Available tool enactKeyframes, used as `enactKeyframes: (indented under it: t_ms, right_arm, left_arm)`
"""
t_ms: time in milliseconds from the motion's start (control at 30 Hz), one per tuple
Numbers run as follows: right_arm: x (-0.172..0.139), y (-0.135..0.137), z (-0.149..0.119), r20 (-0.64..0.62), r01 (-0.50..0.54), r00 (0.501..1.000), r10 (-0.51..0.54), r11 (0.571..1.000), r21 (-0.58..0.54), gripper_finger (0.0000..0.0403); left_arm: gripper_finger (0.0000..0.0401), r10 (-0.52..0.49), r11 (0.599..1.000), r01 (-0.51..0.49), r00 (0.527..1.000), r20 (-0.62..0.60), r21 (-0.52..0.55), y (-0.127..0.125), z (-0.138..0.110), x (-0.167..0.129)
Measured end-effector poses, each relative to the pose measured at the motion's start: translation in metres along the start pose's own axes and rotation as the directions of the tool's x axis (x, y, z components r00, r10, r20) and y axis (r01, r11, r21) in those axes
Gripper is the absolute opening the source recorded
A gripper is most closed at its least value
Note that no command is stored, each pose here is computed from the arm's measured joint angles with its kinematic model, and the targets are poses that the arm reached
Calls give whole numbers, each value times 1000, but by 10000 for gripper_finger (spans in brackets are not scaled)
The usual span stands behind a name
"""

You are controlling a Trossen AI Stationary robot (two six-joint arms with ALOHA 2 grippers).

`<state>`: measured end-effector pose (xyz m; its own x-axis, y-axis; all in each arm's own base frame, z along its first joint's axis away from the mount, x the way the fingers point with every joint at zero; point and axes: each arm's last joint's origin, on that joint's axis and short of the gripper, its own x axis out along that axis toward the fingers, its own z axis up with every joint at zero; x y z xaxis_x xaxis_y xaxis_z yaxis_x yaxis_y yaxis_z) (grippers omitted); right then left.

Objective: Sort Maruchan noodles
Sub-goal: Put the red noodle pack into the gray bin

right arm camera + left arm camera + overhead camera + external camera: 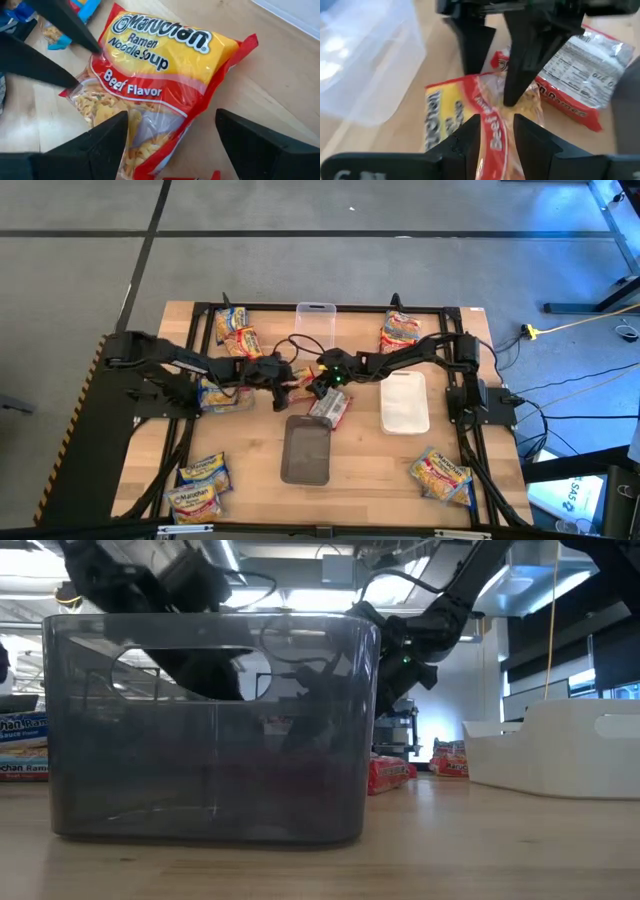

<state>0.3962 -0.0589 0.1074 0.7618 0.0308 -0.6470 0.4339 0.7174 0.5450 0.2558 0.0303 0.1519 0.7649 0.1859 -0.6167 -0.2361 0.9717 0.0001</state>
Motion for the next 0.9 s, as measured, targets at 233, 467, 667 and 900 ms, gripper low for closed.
enactKeyframes:
  t_ms: [233, 467, 667, 900]
  right_arm:
    - [1, 0, 0, 5, -7, 1000, 7, 1000, -18, 303]
    - [2, 2, 2, 34, -33, 999, 33, 999, -7, 303]
    - [2, 4, 3, 43, -58, 997, 58, 998, -4, 303]
    - [1, 11, 7, 47, -176, 983, 177, 984, -32, 303]
  left_arm:
    - [110, -44, 962, -20, 973, -227, -272, 2, -10, -35]
    - [110, 21, 948, -103, 965, -263, -302, 2, -37, -22]
    - [110, 1, 965, -44, 987, -162, -260, -1, -35, -1]
    - [110, -12, 981, -16, 990, -140, -195, -2, -37, 10]
